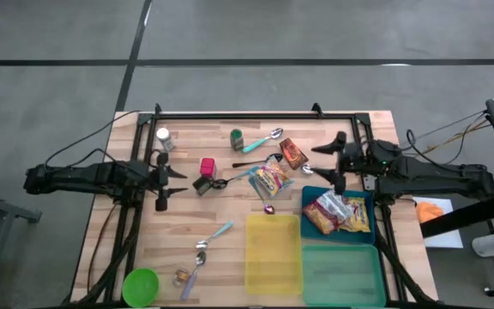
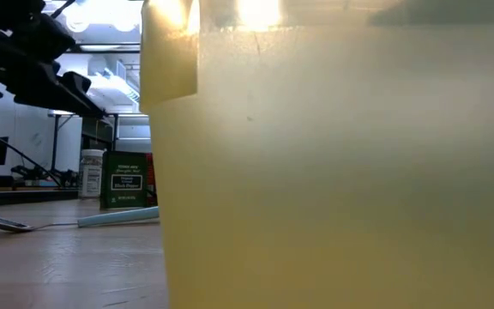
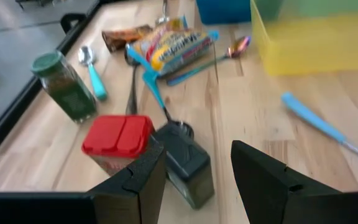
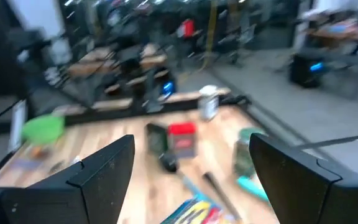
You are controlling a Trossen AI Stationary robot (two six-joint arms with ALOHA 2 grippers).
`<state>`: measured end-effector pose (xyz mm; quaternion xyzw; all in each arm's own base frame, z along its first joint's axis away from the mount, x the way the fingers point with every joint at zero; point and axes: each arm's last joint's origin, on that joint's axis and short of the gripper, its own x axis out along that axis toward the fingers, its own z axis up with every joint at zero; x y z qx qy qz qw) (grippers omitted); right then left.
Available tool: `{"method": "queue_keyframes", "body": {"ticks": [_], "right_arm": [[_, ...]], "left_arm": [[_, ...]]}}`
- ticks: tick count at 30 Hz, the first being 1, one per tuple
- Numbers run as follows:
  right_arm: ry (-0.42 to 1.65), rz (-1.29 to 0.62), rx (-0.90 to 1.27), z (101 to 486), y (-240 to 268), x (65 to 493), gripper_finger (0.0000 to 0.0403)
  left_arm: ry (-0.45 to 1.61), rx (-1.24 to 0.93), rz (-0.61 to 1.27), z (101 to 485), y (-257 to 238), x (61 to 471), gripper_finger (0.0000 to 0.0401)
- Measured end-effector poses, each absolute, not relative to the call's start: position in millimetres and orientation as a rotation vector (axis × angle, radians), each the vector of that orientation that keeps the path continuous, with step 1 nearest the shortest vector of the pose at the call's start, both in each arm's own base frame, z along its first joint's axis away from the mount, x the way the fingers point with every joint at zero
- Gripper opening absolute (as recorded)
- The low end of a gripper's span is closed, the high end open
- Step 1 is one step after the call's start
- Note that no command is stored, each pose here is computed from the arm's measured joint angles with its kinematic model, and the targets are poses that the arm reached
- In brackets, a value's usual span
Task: Pick & Place Food Item
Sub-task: Put the blue noodle pack into the blue bin
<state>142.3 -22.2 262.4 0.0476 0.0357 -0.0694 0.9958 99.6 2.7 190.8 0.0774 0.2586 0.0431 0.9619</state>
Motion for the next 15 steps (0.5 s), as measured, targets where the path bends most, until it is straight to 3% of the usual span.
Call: {"method": "queue_keyframes", "body": {"ticks": [15], "right_arm": [[0.695, -0.106, 0.111, 257.3, -31.3, 206.0, 0.0315]], "left_arm": [[0.545, 0.158, 0.086, 189.0, 2.7, 98.6, 0.0181]]}}
